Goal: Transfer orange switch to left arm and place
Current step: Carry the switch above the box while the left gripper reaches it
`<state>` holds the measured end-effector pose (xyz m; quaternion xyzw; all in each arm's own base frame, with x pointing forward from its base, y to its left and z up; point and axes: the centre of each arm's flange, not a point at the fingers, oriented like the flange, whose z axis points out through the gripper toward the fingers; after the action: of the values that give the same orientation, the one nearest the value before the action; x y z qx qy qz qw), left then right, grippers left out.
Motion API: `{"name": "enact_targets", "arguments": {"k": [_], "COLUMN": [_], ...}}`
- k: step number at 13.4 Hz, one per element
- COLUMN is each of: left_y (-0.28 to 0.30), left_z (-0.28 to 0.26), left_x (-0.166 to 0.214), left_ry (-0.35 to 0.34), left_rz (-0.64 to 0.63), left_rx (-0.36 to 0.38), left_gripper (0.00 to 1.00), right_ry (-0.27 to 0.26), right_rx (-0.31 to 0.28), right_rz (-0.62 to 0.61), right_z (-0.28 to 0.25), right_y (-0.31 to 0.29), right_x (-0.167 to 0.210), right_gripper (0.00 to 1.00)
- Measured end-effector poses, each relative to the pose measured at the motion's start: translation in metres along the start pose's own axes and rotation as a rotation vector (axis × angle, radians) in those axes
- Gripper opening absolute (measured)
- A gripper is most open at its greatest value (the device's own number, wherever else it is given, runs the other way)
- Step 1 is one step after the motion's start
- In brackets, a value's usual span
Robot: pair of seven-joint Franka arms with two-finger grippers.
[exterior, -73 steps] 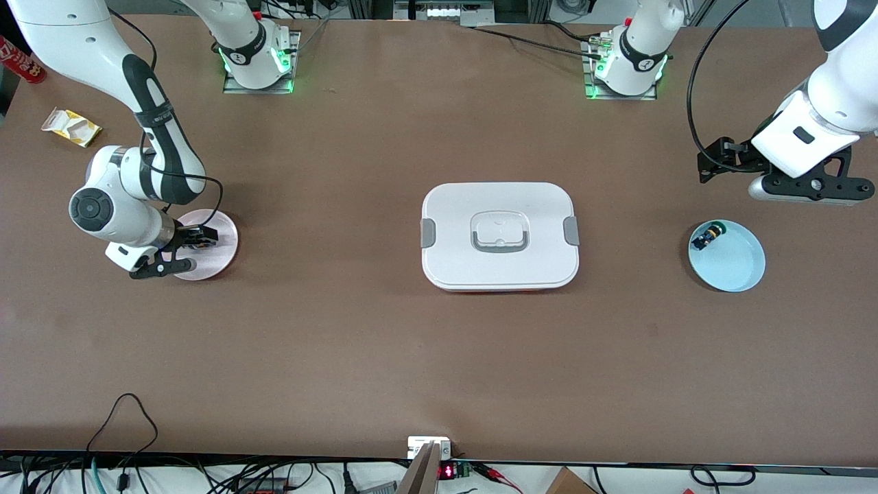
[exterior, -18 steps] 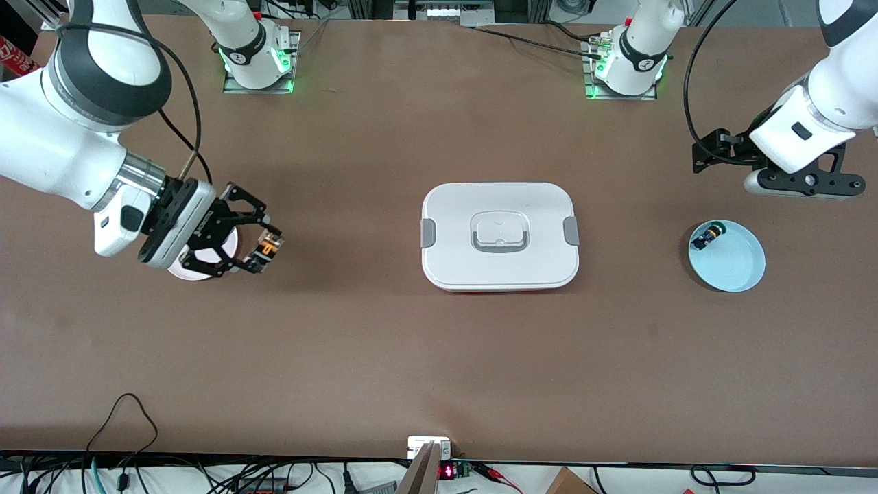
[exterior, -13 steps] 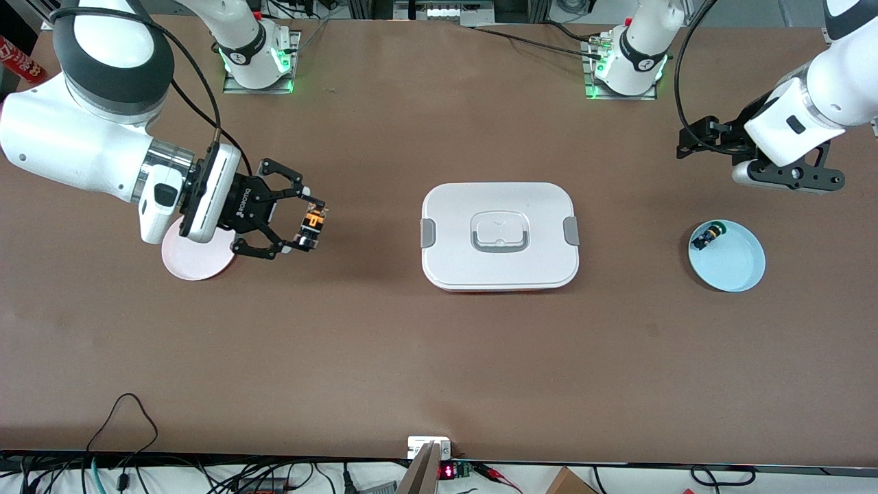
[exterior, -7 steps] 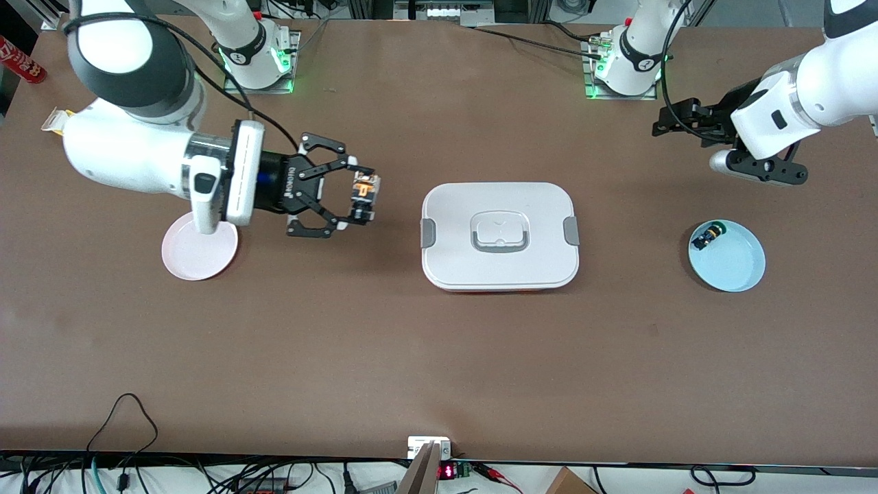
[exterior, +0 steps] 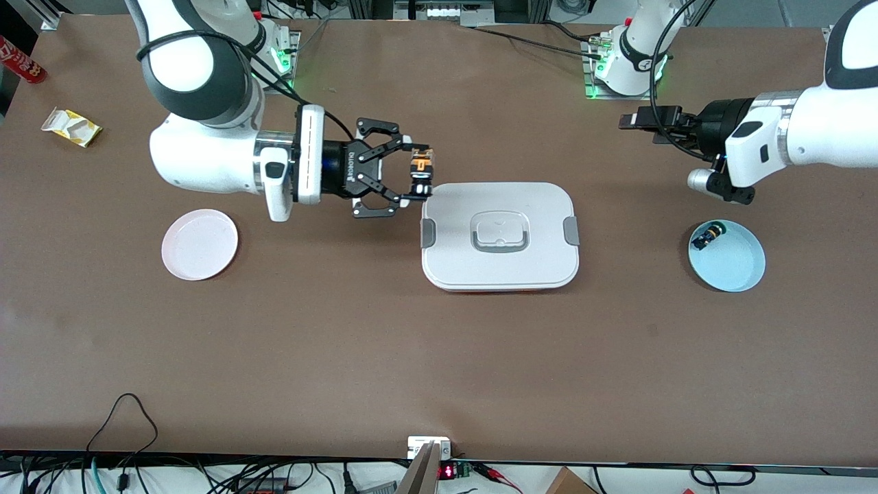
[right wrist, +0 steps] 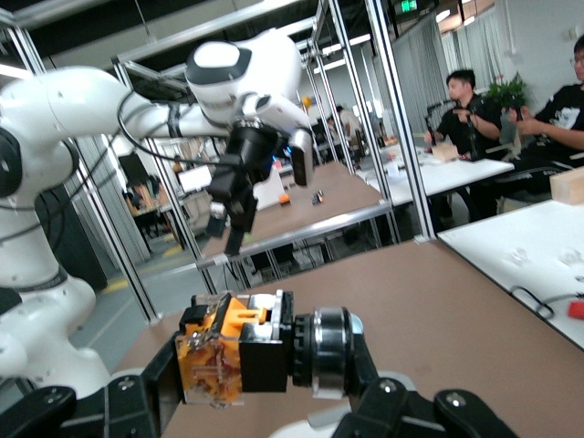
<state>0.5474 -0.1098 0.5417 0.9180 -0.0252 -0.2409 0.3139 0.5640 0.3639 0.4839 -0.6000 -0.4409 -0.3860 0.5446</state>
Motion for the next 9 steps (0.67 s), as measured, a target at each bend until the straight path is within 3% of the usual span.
{"name": "enact_targets", "arguments": {"k": [5, 9], "left_y": [0.016, 0.039], "left_z": [0.026, 0.041], "left_x": [0.021, 0.026], "left_ry": [-0.078, -0.136], "left_rz": [0.033, 0.076], "left_rx": [-0.149, -0.359], "left_gripper": [1.0, 1.0], "right_ry": [0.065, 0.036], "right_rx": [0.008, -0.037], "right_rz": [0.084, 0.105], "right_z": [0.047, 0.081], "right_y": [-0.013, -0.026], "right_x": [-0.021, -0.04], "right_gripper": [0.72, 0.72]}}
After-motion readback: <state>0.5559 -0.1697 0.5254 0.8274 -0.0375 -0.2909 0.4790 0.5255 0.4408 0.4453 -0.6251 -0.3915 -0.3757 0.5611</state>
